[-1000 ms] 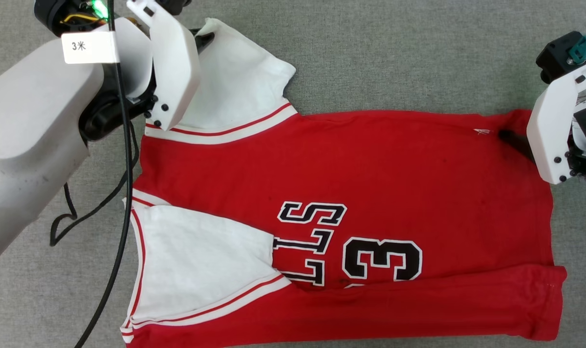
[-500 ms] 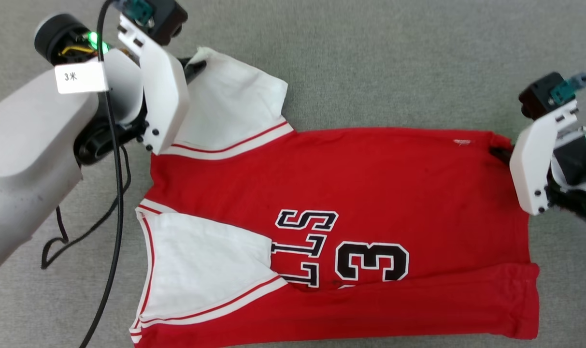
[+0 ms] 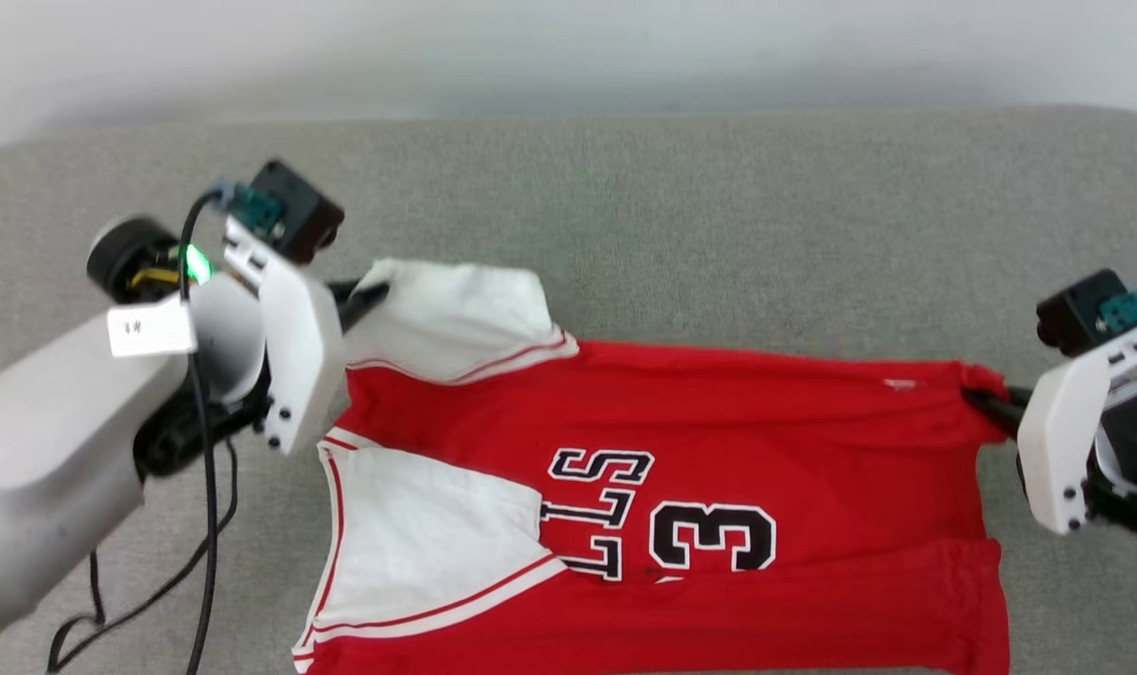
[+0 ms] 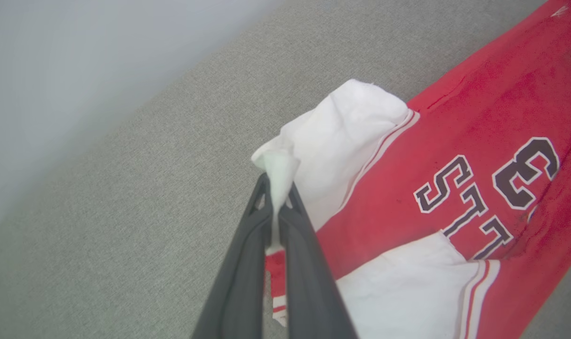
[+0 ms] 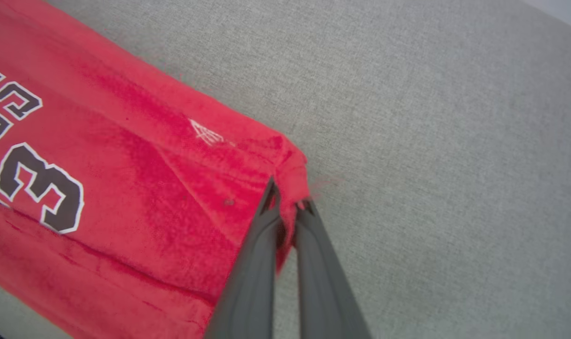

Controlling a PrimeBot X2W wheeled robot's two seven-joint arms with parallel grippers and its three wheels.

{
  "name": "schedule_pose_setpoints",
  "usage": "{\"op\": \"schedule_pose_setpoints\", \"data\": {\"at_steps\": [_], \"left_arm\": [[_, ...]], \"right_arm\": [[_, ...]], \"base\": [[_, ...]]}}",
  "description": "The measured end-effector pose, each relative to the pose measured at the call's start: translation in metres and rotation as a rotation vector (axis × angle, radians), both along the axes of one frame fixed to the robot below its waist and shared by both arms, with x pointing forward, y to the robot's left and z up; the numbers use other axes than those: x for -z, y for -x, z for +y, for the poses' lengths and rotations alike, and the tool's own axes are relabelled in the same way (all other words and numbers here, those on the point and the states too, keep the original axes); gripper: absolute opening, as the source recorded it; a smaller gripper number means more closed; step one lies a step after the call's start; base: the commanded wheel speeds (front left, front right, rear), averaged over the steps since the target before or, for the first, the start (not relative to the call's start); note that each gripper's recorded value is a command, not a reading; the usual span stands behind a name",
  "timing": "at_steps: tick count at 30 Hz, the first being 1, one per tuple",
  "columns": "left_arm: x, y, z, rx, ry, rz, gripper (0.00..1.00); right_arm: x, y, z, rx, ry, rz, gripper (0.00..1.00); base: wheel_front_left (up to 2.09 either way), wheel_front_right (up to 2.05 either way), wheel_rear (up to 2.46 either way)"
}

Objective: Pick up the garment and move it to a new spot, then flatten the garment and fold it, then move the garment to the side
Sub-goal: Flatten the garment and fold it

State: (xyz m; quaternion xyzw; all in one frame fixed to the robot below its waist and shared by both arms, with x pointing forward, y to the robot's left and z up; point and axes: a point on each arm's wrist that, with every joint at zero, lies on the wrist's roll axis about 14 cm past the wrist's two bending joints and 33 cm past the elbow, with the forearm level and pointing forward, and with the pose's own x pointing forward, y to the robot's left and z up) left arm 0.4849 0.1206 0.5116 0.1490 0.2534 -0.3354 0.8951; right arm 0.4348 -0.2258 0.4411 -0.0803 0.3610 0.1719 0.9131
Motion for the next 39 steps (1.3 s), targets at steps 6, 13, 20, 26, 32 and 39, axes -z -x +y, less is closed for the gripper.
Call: {"op": "schedule_pose_setpoints", "data": {"at_steps": [6, 13, 20, 26, 32, 39], "left_arm": [[0.004, 0.045, 0.008, -0.023, 0.024, 0.03, 0.0], [0.018, 0.091, 0.024, -0.084, 0.044, 0.071, 0.0], [0.049, 0.131, 0.037, -0.16, 0.065, 0.169, 0.0], [0.087, 0.154, 0.043, -0.211, 0.077, 0.279, 0.0], [0.124, 0.159, 0.041, -0.247, 0.089, 0.379, 0.0], [0.124, 0.148, 0.046, -0.296, 0.111, 0.314, 1.0]], "right_arm": [[-0.004, 0.03, 0.0, 0.006, -0.03, -0.007, 0.0], [0.004, 0.066, 0.005, 0.006, -0.067, 0.023, 0.0], [0.02, 0.096, 0.009, 0.019, -0.102, 0.083, 0.0], [0.04, 0.113, 0.012, 0.024, -0.1, 0.153, 0.0], [0.062, 0.12, 0.012, 0.052, -0.101, 0.23, 0.0], [0.057, 0.111, 0.014, 0.082, -0.139, 0.165, 1.0]], "base": [[0.0, 0.0, 0.0], [0.0, 0.0, 0.0], [0.0, 0.0, 0.0], [0.0, 0.0, 0.0], [0.0, 0.0, 0.0], [0.0, 0.0, 0.0]]}}
